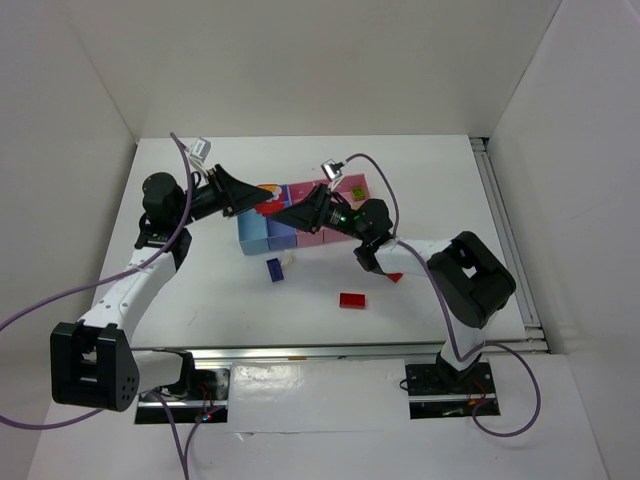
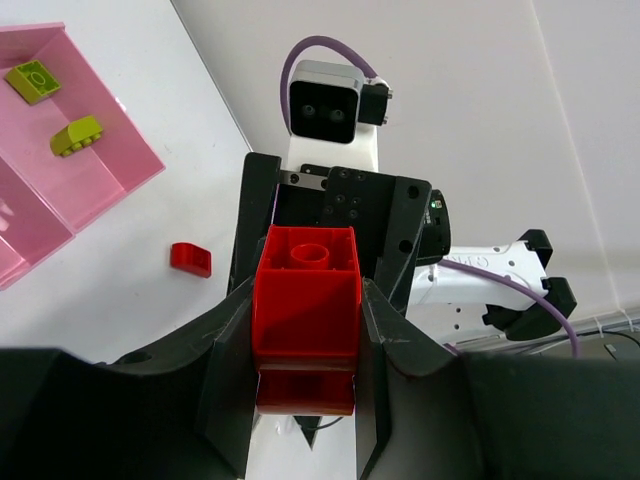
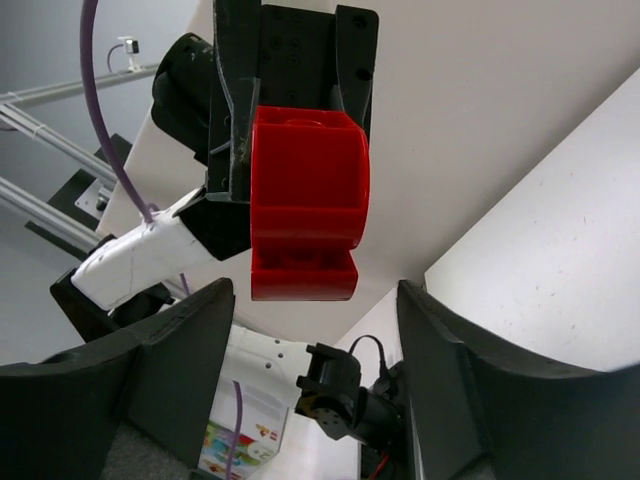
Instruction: Sort the legos into containers by color
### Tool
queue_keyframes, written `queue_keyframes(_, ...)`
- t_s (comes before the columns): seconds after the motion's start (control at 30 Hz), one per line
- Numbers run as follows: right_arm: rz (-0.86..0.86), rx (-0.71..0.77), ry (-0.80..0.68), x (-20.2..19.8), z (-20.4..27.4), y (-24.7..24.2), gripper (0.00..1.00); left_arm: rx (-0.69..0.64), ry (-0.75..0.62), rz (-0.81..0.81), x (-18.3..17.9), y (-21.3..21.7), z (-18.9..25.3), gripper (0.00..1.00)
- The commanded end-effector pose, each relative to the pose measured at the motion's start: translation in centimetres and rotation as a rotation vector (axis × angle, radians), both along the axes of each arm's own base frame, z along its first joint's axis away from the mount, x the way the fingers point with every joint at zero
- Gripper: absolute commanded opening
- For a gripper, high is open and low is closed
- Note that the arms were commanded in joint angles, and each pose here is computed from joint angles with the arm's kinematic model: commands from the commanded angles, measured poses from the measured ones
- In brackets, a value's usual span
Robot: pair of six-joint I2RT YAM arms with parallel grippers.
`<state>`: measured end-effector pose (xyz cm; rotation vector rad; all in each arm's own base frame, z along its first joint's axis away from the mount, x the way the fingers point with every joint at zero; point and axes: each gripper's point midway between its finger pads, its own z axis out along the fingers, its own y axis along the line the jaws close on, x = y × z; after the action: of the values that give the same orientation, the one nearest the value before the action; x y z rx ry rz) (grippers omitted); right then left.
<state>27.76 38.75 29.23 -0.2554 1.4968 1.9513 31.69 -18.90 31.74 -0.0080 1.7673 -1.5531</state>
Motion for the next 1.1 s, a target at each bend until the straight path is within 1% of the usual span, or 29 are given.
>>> queue_keyframes(0.0,0.023,0.111,-0.134,-1.2,4.3,-0.2,0.68,-0.011,-0.083,-0.019,-0.8,0.0,1.7,0.0)
queue_keyframes(0.07,0.041,0.112,-0.115,-1.0,3.8,0.0,0.62,-0.005,-0.082,-0.018,-0.7,0.0,1.6,0.0)
queue_keyframes(0.1,0.053,0.119,-0.118,-1.3,4.1,-0.1,0.61,-0.005,-0.082,-0.018,-0.7,0.0,1.6,0.0)
queue_keyframes(0.23,0.065,0.134,-0.106,-1.3,4.0,0.0,0.6,-0.005,-0.082,-0.018,-0.7,0.0,1.6,0.0)
queue_keyframes(0.33,0.094,0.173,-0.111,-1.6,4.9,0.0,0.6,0.001,-0.092,-0.017,-0.7,0.0,1.5,0.0)
queue_keyframes(0.37,0.095,0.184,-0.127,-1.7,5.4,-0.1,0.58,0.001,-0.092,-0.017,-0.7,0.0,1.5,0.0)
queue_keyframes(0.4,0.1,0.181,-0.109,-1.5,5.1,0.0,0.56,0.001,-0.092,-0.017,-0.7,0.0,1.5,0.0)
queue_keyframes(0.47,0.1,0.187,-0.117,-1.6,5.2,0.0,0.55,-0.005,-0.095,-0.018,-0.7,0.0,1.7,0.0)
queue_keyframes(0.6,0.1,0.187,-0.117,-1.6,5.2,0.0,0.55,-0.005,-0.094,-0.018,-0.7,0.0,1.7,0.0)
queue_keyframes(0.83,0.102,0.216,-0.158,-2.1,7.1,-0.5,0.55,-0.004,-0.085,-0.018,-0.8,0.0,1.4,0.0)
queue_keyframes(0.87,0.12,0.211,-0.159,-2.7,7.2,-0.3,0.55,0.001,-0.093,-0.017,-0.7,0.0,1.3,0.0)
queue_keyframes(0.9,0.12,0.211,-0.159,-2.7,7.2,-0.3,0.59,0.002,-0.081,-0.017,-0.7,0.0,1.1,0.0)
queue_keyframes(0.93,0.12,0.216,-0.166,-2.9,7.6,-0.4,0.6,0.007,-0.079,-0.017,-0.5,0.0,0.8,0.0)
queue_keyframes(1.07,0.111,0.207,-0.175,-2.9,7.4,-0.5,0.6,0.008,-0.069,-0.017,-0.5,0.0,0.7,0.0)
